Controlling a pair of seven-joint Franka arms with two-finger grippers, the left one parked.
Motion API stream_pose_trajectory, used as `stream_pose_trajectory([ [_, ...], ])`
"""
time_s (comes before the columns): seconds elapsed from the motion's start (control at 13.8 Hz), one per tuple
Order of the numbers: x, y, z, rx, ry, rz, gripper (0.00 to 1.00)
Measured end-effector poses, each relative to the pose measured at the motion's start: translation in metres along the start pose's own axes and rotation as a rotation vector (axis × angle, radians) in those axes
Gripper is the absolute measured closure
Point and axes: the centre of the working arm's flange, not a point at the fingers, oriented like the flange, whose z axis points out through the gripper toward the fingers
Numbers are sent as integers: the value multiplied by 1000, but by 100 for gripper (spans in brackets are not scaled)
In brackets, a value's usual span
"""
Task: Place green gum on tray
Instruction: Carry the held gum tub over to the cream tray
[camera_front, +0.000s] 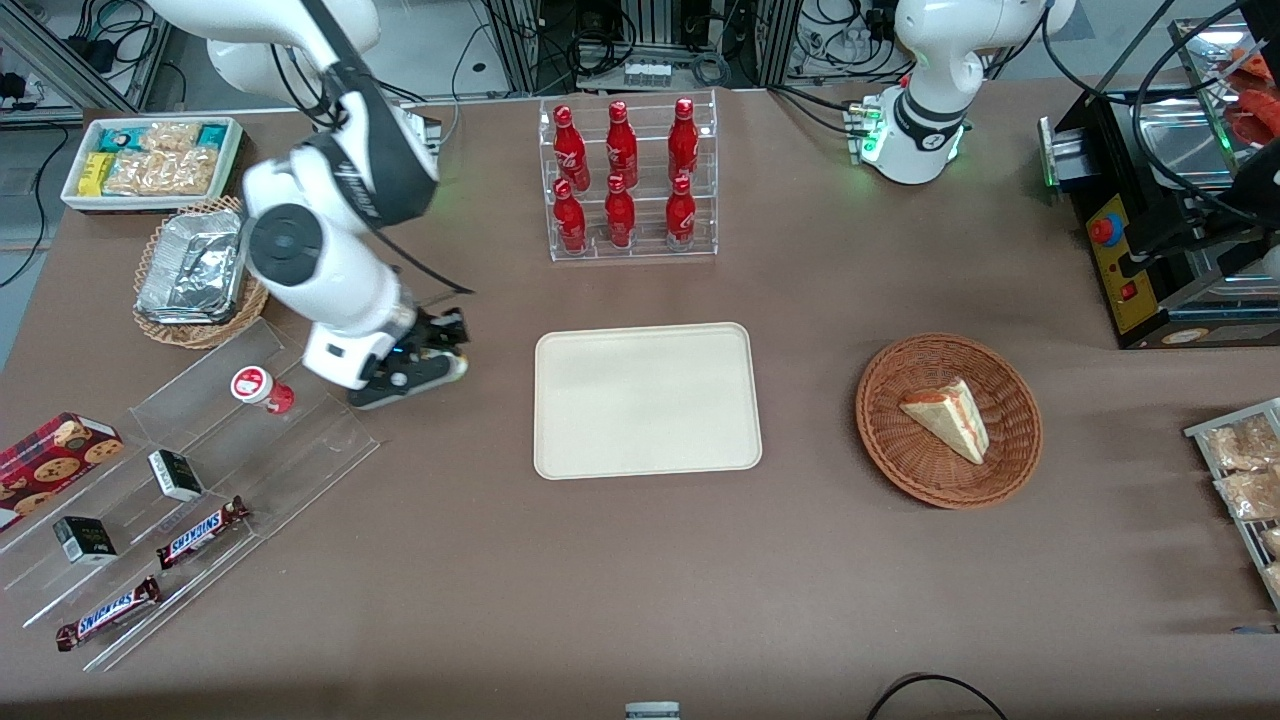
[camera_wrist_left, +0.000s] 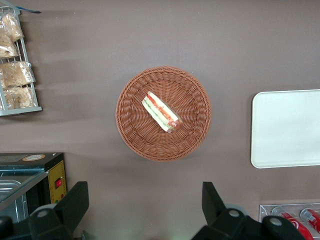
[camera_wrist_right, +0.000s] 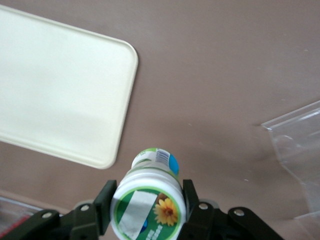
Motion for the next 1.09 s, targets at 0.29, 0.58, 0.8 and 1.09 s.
stream_pose_trajectory([
  [0.29,26,-72,25,-13,7,94,41],
  [0.58,38,-139,65,-14,39,166,41],
  [0.8,47,-175,87,0,80,209,41],
  [1.09,57,-210,120,17,117,251,41],
])
